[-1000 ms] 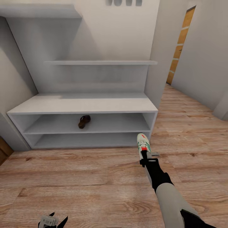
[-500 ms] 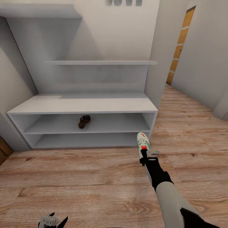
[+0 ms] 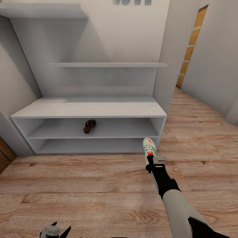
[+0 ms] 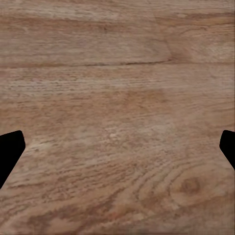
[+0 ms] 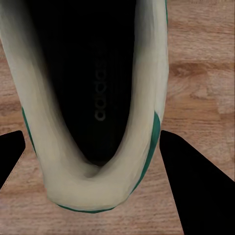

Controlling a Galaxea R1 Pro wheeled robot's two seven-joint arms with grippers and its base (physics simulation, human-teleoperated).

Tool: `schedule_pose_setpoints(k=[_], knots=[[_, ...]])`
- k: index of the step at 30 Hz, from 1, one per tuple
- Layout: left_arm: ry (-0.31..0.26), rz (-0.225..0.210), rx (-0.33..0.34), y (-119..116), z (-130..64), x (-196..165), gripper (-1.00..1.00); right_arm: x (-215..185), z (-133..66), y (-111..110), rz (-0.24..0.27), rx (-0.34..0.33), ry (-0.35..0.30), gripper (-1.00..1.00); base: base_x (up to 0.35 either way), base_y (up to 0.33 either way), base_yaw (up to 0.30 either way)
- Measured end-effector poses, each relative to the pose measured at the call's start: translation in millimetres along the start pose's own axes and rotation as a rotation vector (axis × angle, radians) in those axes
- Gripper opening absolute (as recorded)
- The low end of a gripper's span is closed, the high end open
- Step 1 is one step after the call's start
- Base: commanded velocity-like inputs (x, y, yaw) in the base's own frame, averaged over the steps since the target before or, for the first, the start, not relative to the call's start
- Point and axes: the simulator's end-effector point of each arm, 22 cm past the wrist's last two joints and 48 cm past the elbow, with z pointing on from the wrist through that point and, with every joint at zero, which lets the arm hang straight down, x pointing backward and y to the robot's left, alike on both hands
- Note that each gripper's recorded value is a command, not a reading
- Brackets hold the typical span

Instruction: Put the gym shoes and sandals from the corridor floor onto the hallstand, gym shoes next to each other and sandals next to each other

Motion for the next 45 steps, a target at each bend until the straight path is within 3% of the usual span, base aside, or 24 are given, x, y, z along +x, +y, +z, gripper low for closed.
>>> schedule_pose_setpoints(k=[18, 31, 38, 45], knots=[[0.018, -0.006, -0.001, 1, 0.0, 9, 1.0, 9, 6.7, 1, -0.004, 0.001, 0.014, -1.0, 0.025, 0.0, 0.177], [0.024, -0.008, 0.0, 0, 0.2, 11, 1.0, 12, 8.5, 0, 0.002, 0.006, 0.02, -1.0, 0.158, 0.0, 0.016], [0.017, -0.005, 0.0, 0, 0.2, 7, 1.0, -14, 2.3, -15, 0.022, 0.032, -0.035, -1.0, 0.007, 0.0, -0.064], [0.013, -0.005, 0.0, 0, 0.1, 6, 1.0, -20, 0.1, -17, 0.027, 0.036, -0.046, -1.0, 0.18, 0.0, -0.009]])
